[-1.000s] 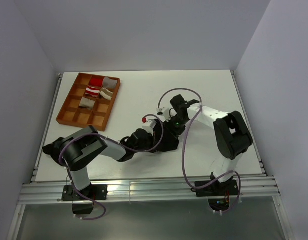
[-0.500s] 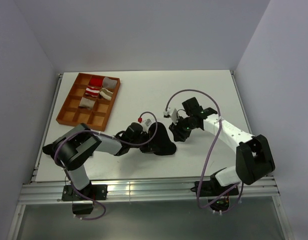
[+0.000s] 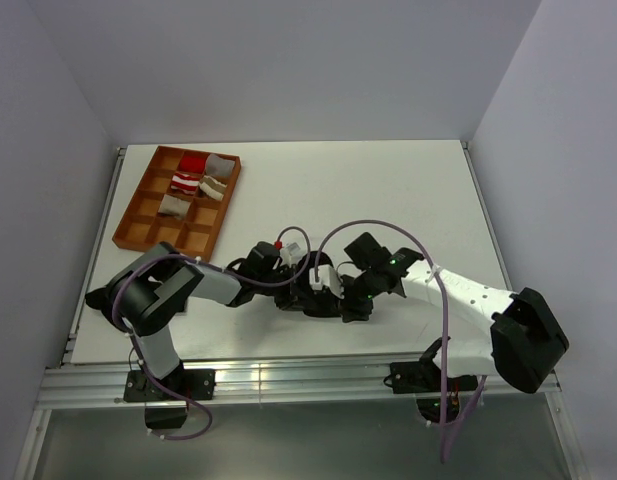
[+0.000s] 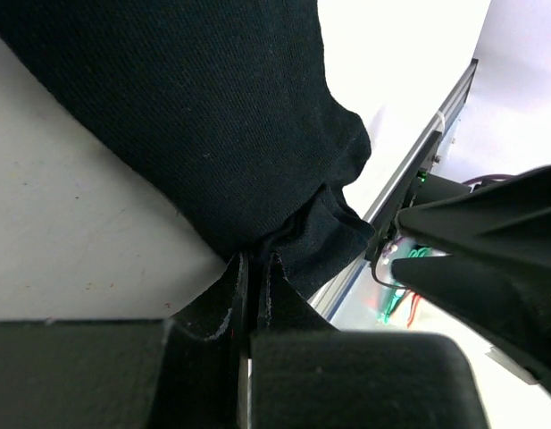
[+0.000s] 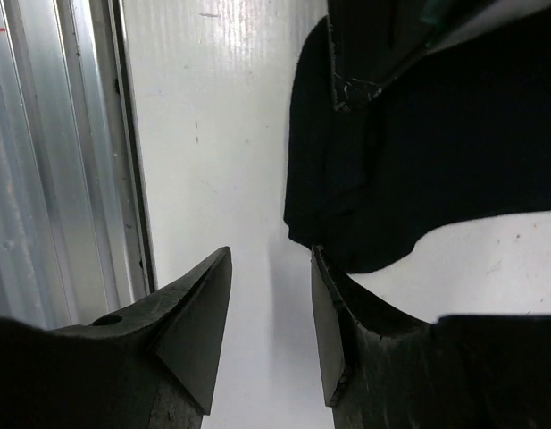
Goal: Roll the socks
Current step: Roll the sock at the center of the board.
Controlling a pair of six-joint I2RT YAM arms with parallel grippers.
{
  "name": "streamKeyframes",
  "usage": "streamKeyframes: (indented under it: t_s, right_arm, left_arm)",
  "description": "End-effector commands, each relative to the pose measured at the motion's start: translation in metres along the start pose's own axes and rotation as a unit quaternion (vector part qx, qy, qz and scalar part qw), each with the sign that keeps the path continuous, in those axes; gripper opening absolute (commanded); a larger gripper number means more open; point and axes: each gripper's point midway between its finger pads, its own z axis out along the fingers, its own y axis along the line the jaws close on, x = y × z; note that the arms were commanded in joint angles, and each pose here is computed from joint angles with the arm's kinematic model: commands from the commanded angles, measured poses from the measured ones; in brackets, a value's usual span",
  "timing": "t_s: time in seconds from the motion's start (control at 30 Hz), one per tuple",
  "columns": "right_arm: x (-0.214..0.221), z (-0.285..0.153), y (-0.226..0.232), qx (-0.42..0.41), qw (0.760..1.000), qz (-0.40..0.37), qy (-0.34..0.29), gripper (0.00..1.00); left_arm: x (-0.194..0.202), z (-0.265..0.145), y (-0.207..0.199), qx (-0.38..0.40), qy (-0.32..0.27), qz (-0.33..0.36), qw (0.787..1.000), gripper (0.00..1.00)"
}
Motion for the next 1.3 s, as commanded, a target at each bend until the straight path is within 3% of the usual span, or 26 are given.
streamKeyframes:
  t_s: [0.0,0.73,0.97,1.1,1.27]
  right_arm:
    - [-0.014,0.002,-0.007,0.035,0.998,-0.047,-0.015,0.49]
    - [-0.013,0.040,0.006,0.017,0.998,-0.061,0.022,0.42]
    - [-0.013,0.047,-0.002,0.028,0.998,-0.037,0.029,0.22]
    - [-0.005,0.053,-0.013,0.053,0.997,-0.024,0.044,0.15]
    - [-0.004,0.052,-0.005,0.008,0.999,0.002,0.044,0.06]
  left_arm:
    - [0.026,0.000,0.040,-0.066,0.041,-0.043,0.996,0.00]
    - [0.027,0.002,0.037,-0.052,0.040,-0.048,0.997,0.00]
    - [0.025,0.002,0.030,-0.028,0.029,-0.049,0.998,0.00]
    - [0.027,0.001,0.029,-0.018,0.030,-0.051,0.998,0.00]
    - [0.023,-0.002,0.027,-0.019,0.010,-0.034,0.999,0.06]
